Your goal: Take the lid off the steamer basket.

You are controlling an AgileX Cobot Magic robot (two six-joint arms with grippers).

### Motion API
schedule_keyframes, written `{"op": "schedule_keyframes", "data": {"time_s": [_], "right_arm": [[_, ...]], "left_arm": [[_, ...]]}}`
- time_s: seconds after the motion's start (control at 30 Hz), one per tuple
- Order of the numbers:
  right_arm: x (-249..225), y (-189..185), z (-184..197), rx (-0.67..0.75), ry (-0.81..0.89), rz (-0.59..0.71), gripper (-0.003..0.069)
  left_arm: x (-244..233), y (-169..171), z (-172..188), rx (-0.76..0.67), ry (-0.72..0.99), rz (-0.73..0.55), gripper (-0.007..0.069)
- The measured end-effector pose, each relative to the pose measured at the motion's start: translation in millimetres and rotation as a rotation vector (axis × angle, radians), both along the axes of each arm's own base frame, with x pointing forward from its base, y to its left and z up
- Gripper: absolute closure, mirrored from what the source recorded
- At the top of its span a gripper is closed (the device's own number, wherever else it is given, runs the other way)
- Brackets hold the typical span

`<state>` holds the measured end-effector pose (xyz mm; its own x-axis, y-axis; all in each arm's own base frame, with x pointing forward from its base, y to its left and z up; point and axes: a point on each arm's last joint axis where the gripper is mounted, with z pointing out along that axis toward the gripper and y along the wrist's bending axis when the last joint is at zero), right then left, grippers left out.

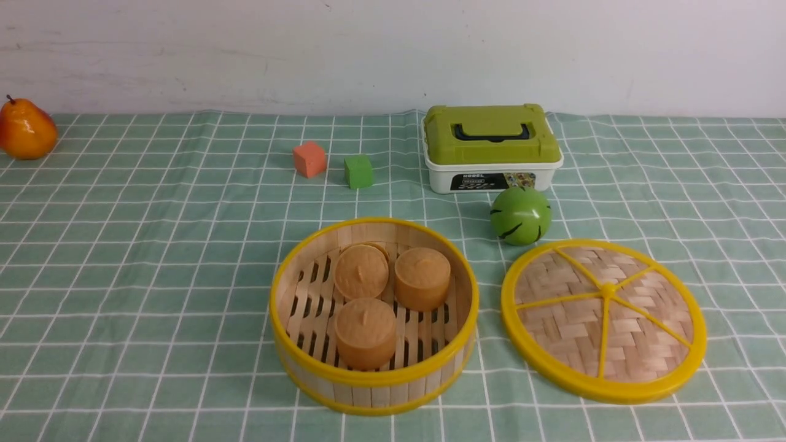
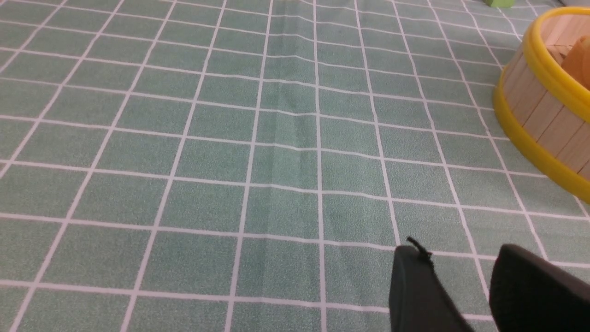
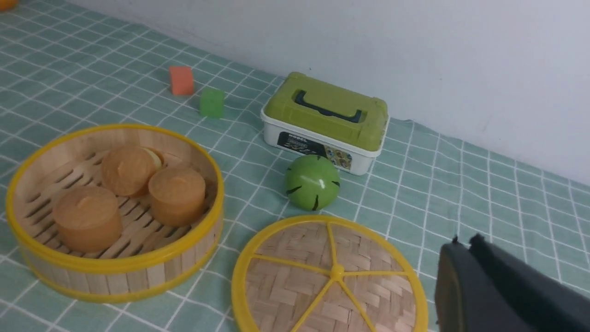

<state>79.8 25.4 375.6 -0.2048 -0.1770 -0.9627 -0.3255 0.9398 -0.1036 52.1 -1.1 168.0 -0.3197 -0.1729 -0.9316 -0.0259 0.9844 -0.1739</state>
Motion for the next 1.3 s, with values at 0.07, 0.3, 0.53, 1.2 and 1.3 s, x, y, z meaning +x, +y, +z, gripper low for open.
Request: {"op": "schedule_keyframes", "data": {"time_s": [0.07,0.3,0.53,1.2,1.3], "right_arm": [[-0.7,-1.7,-16.5,-0.017,-0.022,-0.011,0.0662],[-10.5,-17.5,-114.2,0.080,-0.033,-0.150,0.0662],[-24.6,-26.8,-194.7,0.244,0.011,-0.376,0.0662],[-27.5,-25.5,-202.5,0.232,0.089,-0.354,0.0657],[-27.5,-25.5,-202.5,0.232,0.089,-0.354,0.0655]], "left_arm": [[0.0,0.0,0.0,0.000,0.000,0.000,0.0386],[0.0,0.0,0.0,0.000,0.000,0.000,0.0386],[0.0,0.0,0.0,0.000,0.000,0.000,0.0386],[0.0,0.0,0.0,0.000,0.000,0.000,0.0386],[0.0,0.0,0.0,0.000,0.000,0.000,0.0386]]}}
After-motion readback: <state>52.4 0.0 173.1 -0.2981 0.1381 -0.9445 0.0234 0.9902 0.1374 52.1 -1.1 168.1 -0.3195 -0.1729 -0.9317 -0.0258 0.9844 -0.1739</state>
